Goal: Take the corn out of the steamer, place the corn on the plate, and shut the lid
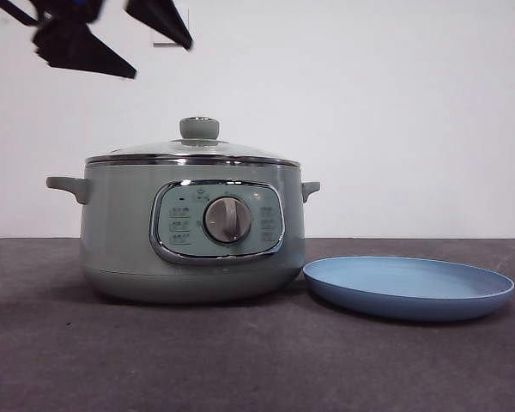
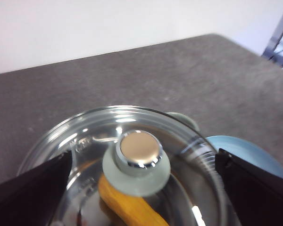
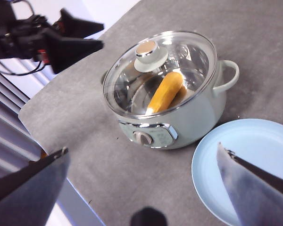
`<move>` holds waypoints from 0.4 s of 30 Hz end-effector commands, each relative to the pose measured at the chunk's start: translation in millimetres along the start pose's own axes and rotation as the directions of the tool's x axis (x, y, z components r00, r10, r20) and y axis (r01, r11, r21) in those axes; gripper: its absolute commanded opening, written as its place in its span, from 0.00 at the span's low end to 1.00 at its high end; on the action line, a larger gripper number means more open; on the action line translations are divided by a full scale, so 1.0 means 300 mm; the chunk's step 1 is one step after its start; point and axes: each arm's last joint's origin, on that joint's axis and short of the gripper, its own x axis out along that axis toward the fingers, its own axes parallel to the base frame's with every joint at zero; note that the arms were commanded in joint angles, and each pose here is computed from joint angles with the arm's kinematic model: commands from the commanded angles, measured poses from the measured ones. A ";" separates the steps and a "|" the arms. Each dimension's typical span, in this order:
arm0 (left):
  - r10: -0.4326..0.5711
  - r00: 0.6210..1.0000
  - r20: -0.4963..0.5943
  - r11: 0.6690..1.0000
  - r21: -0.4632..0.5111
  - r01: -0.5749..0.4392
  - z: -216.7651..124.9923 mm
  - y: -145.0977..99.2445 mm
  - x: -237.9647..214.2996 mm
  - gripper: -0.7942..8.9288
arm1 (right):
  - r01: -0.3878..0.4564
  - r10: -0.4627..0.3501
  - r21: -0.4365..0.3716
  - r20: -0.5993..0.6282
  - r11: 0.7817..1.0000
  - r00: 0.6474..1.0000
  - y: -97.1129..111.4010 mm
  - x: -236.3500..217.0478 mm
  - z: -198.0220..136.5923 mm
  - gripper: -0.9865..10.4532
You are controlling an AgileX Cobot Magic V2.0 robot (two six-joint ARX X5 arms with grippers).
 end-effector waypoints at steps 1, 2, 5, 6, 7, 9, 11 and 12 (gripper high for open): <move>0.013 1.000 -0.009 0.997 0.070 -0.013 0.010 -0.004 0.050 0.63 | 0.002 -0.002 0.007 -0.003 1.000 1.000 0.002 -0.001 0.000 0.61; 0.013 1.000 -0.014 0.997 0.077 -0.012 0.012 -0.005 0.072 0.63 | 0.001 -0.001 0.009 -0.005 1.000 1.000 0.002 -0.001 -0.001 0.61; 0.024 0.999 -0.031 0.996 0.087 -0.021 0.010 -0.001 0.126 0.63 | 0.001 -0.001 0.009 -0.005 1.000 1.000 0.002 -0.001 -0.001 0.61; 0.022 0.999 -0.035 0.996 0.086 -0.019 0.005 0.002 0.145 0.63 | 0.001 -0.001 0.009 -0.005 1.000 1.000 0.002 -0.001 -0.001 0.61; 0.019 0.999 -0.036 0.996 0.087 -0.016 -0.001 0.002 0.158 0.63 | 0.001 -0.001 0.009 -0.005 1.000 1.000 0.002 -0.001 -0.001 0.61; 0.018 0.999 -0.051 0.996 0.085 -0.014 -0.020 0.006 0.189 0.63 | 0.001 -0.001 0.009 -0.005 1.000 1.000 0.002 -0.001 -0.001 0.61; 0.020 0.997 -0.071 0.997 0.082 -0.014 -0.039 0.009 0.214 0.63 | 0.001 -0.001 0.009 -0.005 1.000 1.000 0.002 -0.001 -0.001 0.61; 0.020 0.996 -0.081 0.997 0.080 -0.014 -0.049 0.011 0.226 0.63 | 0.001 -0.001 0.009 -0.005 1.000 1.000 0.002 -0.001 -0.001 0.61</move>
